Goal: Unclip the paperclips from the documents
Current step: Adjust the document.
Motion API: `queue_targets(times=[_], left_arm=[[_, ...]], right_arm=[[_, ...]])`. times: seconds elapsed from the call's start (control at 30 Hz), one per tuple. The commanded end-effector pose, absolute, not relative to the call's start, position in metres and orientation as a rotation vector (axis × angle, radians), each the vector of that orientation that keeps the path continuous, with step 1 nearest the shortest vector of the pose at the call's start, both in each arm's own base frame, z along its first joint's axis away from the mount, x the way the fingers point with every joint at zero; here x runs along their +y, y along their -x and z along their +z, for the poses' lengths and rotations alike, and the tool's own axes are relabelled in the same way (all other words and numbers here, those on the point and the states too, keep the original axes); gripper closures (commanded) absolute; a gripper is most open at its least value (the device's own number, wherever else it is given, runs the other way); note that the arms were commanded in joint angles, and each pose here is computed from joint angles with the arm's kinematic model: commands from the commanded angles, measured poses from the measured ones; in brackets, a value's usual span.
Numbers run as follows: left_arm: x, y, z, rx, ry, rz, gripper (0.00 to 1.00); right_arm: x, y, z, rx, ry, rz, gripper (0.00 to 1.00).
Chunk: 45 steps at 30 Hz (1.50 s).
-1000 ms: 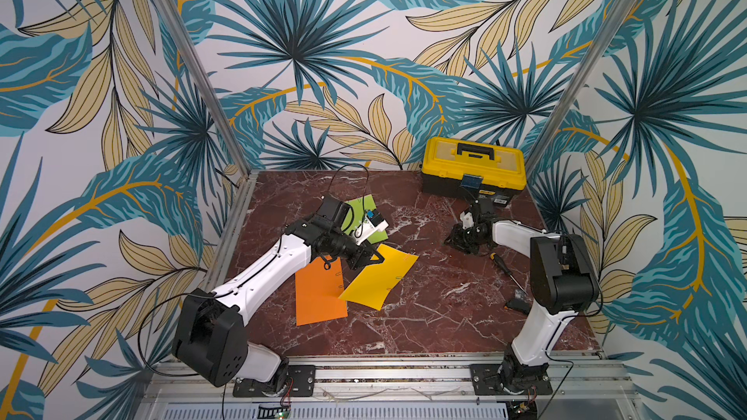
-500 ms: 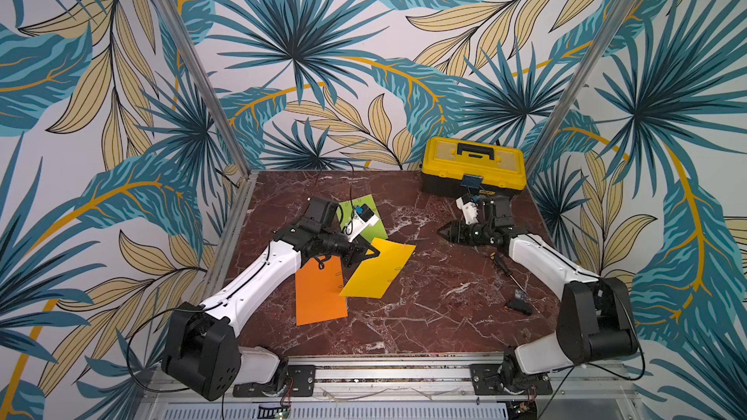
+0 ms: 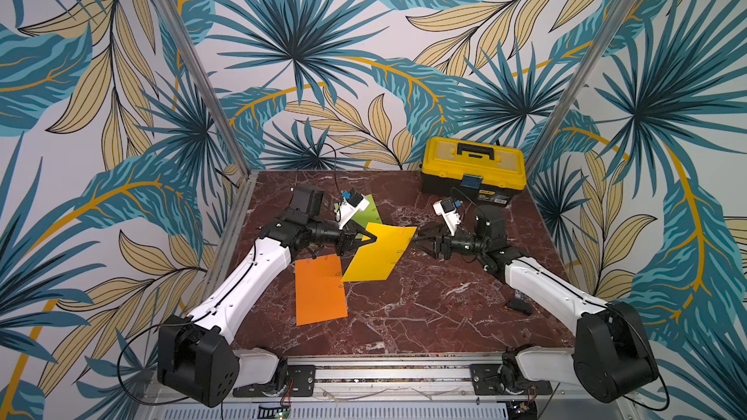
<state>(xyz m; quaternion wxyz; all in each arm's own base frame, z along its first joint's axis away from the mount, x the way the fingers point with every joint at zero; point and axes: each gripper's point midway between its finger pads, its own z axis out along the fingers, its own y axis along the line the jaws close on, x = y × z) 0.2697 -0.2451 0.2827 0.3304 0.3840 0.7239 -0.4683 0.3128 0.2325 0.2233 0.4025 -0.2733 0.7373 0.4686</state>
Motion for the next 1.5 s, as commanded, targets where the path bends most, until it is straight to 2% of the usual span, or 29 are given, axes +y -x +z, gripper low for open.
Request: queue_targets(times=[0.0, 0.17, 0.3, 0.53, 0.9, 1.03, 1.17, 1.3, 1.47], left_arm=[[-0.246, -0.264, 0.309, 1.806, -1.027, -1.265, 1.0], [-0.246, -0.263, 0.313, 1.797, -1.028, -1.289, 1.0], [-0.246, -0.264, 0.313, 1.8, -1.024, -1.289, 1.0], [-0.245, -0.267, 0.31, 1.811, -1.015, -1.293, 1.0], [-0.243, -0.268, 0.306, 1.826, -1.003, -1.293, 1.0], [-0.243, -0.266, 0.302, 1.833, -1.002, -1.3, 1.0], [-0.244, -0.263, 0.301, 1.835, -1.003, -1.341, 1.0], [-0.247, -0.263, 0.302, 1.845, -0.995, -1.39, 0.85], [-0.258, -0.261, 0.297, 1.861, -1.016, -1.433, 0.78]], right_arm=[[0.243, -0.309, 0.239, 1.753, 0.784, 1.207, 0.31], [0.253, -0.304, 0.248, 1.694, 0.826, 1.273, 0.31], [0.262, -0.294, 0.255, 1.665, 0.873, 1.354, 0.36], [0.266, -0.28, 0.257, 1.663, 0.894, 1.447, 0.53], [0.267, -0.279, 0.261, 1.679, 0.886, 1.467, 0.89], [0.267, -0.28, 0.26, 1.691, 0.881, 1.461, 0.96], [0.268, -0.279, 0.259, 1.705, 0.889, 1.462, 0.97], [0.269, -0.279, 0.259, 1.707, 0.897, 1.463, 0.98], [0.272, -0.278, 0.26, 1.702, 0.906, 1.466, 0.99]])
